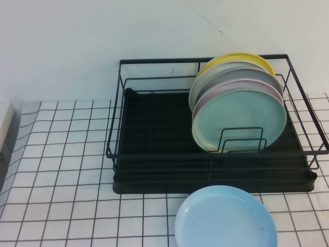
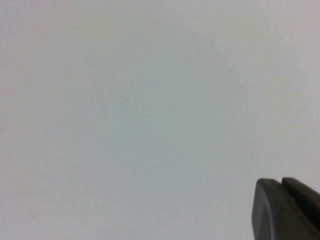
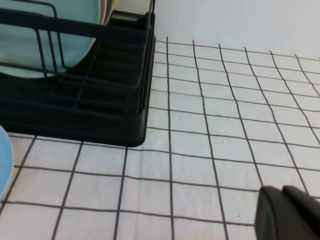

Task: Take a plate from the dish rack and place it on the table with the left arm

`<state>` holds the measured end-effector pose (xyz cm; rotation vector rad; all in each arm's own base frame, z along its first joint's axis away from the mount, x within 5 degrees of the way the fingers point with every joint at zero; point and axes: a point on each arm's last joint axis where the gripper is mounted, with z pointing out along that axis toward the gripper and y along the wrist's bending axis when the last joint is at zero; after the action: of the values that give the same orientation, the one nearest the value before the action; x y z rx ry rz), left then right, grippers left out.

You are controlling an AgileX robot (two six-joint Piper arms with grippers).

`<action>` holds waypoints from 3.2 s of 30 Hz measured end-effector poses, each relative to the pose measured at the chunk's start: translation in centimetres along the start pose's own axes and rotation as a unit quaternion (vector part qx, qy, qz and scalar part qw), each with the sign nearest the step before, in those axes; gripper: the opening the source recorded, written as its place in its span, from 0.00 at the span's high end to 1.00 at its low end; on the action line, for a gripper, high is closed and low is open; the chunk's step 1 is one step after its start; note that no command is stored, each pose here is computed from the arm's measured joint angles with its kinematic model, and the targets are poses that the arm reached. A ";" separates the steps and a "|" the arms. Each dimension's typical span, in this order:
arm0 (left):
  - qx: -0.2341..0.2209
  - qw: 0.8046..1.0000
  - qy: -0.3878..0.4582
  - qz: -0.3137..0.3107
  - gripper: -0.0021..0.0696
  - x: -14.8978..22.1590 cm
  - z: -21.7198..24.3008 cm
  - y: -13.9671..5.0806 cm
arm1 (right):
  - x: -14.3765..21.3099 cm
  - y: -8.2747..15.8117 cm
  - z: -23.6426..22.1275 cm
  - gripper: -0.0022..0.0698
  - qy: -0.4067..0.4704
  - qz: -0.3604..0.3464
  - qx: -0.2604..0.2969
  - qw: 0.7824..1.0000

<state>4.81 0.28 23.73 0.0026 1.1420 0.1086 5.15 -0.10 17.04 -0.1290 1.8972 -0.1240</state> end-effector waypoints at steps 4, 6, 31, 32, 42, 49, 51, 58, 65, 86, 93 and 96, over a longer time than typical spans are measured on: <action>-0.005 0.996 -0.085 0.000 0.98 -1.5 -0.1 0.1 | 0.0 0.0 0.0 0.97 0.000 0.000 0.000 1.000; -0.005 0.994 -0.106 -0.008 0.98 -1.9 -0.2 0.1 | 0.0 0.0 0.0 0.97 0.000 0.000 0.000 1.000; 0.126 0.920 0.367 -0.050 0.98 -9.5 9.7 -1.4 | 0.0 0.0 0.0 0.97 0.000 -0.003 0.000 1.000; 0.156 0.912 0.378 -0.044 0.98 -9.7 10.5 -1.9 | 0.0 0.0 0.0 0.97 0.000 -0.003 0.000 1.000; 0.380 0.851 0.354 -0.079 0.98 -9.3 20.8 -6.1 | 0.0 0.0 0.0 0.97 0.000 -0.003 0.000 1.000; 0.456 0.808 0.367 -0.069 0.98 -5.6 25.8 -12.6 | 0.0 0.0 0.0 0.97 0.000 -0.003 0.000 1.000; 0.480 0.797 0.365 -0.043 0.98 -4.5 26.5 -15.1 | 0.0 0.0 0.0 0.97 0.000 -0.003 0.000 1.000; 0.546 0.761 0.350 0.034 0.82 -1.0 28.2 -21.4 | 0.0 0.0 0.0 0.97 0.000 -0.003 0.000 1.000; 0.601 0.730 0.295 0.135 0.38 2.5 28.6 -25.5 | 0.0 0.0 0.0 0.97 0.000 -0.003 0.000 1.000; 0.572 0.760 0.229 0.206 0.52 4.7 28.5 -29.2 | 0.0 0.0 0.0 0.97 0.000 -0.003 0.000 1.000; 0.543 0.783 0.224 0.203 0.52 4.3 29.1 -29.0 | 0.0 0.0 0.0 0.97 0.000 -0.003 0.000 1.000; 0.549 0.778 0.231 0.200 0.52 4.8 29.0 -29.2 | 0.0 0.0 0.0 0.97 0.000 -0.003 0.000 1.000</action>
<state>35.55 -26.75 29.75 1.3391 1.5407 -0.2108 5.15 -0.10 17.04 -0.1344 1.8969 -0.1279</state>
